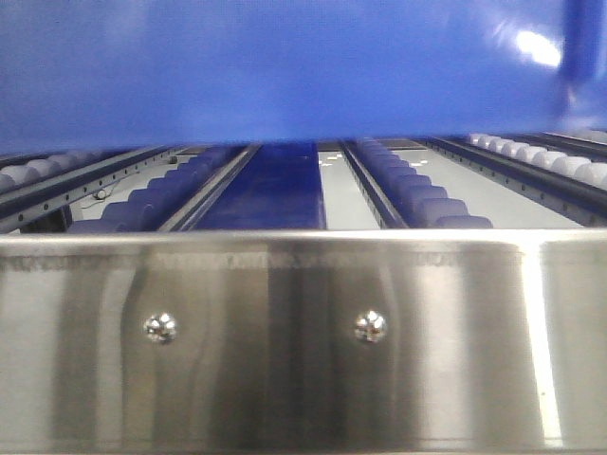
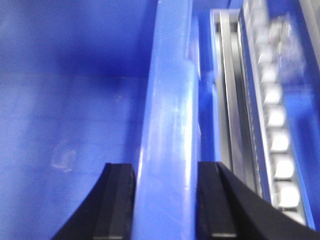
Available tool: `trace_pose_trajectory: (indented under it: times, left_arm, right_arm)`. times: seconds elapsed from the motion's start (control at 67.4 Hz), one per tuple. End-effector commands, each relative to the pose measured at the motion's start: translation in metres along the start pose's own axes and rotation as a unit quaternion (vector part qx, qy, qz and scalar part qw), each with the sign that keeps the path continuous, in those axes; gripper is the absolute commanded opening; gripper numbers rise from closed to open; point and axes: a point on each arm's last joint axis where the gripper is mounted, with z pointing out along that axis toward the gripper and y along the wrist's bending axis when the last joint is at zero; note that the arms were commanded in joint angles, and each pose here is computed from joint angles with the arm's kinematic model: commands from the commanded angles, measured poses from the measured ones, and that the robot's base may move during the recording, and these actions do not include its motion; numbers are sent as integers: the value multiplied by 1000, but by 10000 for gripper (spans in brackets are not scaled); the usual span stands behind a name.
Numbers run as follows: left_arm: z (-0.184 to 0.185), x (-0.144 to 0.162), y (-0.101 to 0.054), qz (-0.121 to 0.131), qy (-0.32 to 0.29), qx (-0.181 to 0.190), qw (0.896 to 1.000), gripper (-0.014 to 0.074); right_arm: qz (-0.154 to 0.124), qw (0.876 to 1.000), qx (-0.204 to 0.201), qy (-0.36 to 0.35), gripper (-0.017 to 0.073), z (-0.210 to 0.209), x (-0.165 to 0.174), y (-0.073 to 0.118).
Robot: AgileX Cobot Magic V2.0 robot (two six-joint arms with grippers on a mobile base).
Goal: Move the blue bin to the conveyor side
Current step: 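Lift the blue bin with both grippers and pull it off the shelf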
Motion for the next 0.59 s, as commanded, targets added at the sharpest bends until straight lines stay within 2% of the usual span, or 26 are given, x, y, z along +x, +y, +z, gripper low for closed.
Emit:
trace_pose_trajectory:
  times: [0.0,0.148,0.282,0.43,0.579]
  left_arm:
    - [-34,-3,-2,3,-91,8,996,-20]
    - [-68,3,-1,2,-161,11,987,-20]
    - [-88,12,0,2,-187,12,982,-20]
    - [-94,22,0,2,-166,10,986,-20]
    - [-88,30,2,4,-129,4,992,-20]
  right_arm:
    - [-6,995,-12,-98,-78,-32,-5,-2]
    - [-5,991,-18,-130,-78,-53,1,-4]
    - [-4,990,-20,-141,-78,-63,5,-5]
    - [-5,993,-15,-115,-78,-64,11,-6]
    - [-24,994,-11,-107,-78,-64,13,-7]
